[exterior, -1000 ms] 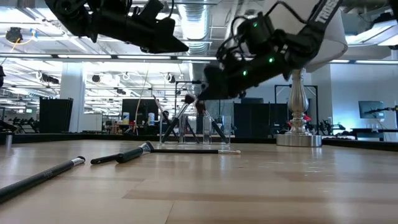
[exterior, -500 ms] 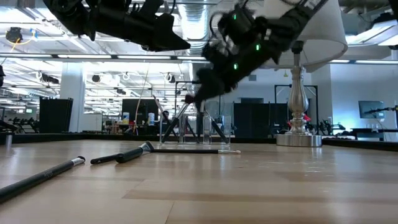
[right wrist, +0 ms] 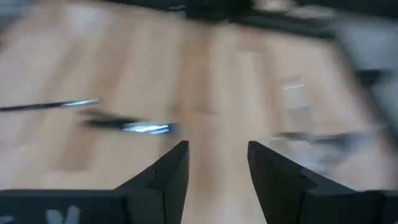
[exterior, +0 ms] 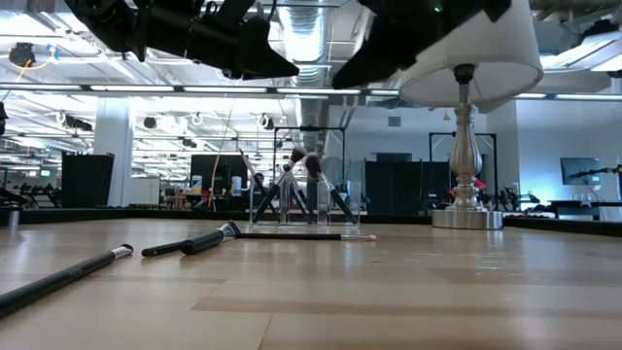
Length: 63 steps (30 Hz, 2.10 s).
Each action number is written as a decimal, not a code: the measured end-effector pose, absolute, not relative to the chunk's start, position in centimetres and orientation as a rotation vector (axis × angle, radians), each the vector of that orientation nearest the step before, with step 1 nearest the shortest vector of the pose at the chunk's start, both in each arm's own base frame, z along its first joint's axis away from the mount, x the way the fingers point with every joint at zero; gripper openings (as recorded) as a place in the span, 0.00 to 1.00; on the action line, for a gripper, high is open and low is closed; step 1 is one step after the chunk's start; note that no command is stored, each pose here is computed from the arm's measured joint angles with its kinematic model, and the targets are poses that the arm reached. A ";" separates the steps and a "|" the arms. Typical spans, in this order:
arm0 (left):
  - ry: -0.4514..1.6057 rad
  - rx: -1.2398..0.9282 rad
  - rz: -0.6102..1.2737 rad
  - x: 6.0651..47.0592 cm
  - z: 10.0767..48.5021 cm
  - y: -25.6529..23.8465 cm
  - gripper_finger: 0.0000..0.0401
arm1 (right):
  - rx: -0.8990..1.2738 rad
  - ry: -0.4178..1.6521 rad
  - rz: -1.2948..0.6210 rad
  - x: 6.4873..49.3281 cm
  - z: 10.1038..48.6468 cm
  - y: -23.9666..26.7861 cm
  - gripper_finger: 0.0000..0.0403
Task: Sort items
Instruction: Put the white eyeshadow brush into the transparent organizer
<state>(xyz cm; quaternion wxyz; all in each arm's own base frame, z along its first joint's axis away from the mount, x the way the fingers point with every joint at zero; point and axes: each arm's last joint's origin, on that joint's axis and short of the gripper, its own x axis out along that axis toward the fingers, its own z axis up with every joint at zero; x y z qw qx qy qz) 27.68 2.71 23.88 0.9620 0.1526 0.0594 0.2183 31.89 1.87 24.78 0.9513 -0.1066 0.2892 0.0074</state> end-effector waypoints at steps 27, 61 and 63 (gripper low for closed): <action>0.114 0.308 0.446 27.7 23.9 2.8 0.25 | 0.062 0.480 0.130 32.1 6.1 1.3 0.32; 0.518 -0.177 -0.096 31.0 13.9 -3.1 0.25 | -0.080 0.598 0.094 31.4 9.6 1.6 0.03; 0.531 -0.177 -0.088 31.5 13.3 -2.9 0.27 | -0.107 0.581 0.103 31.4 10.1 1.9 0.01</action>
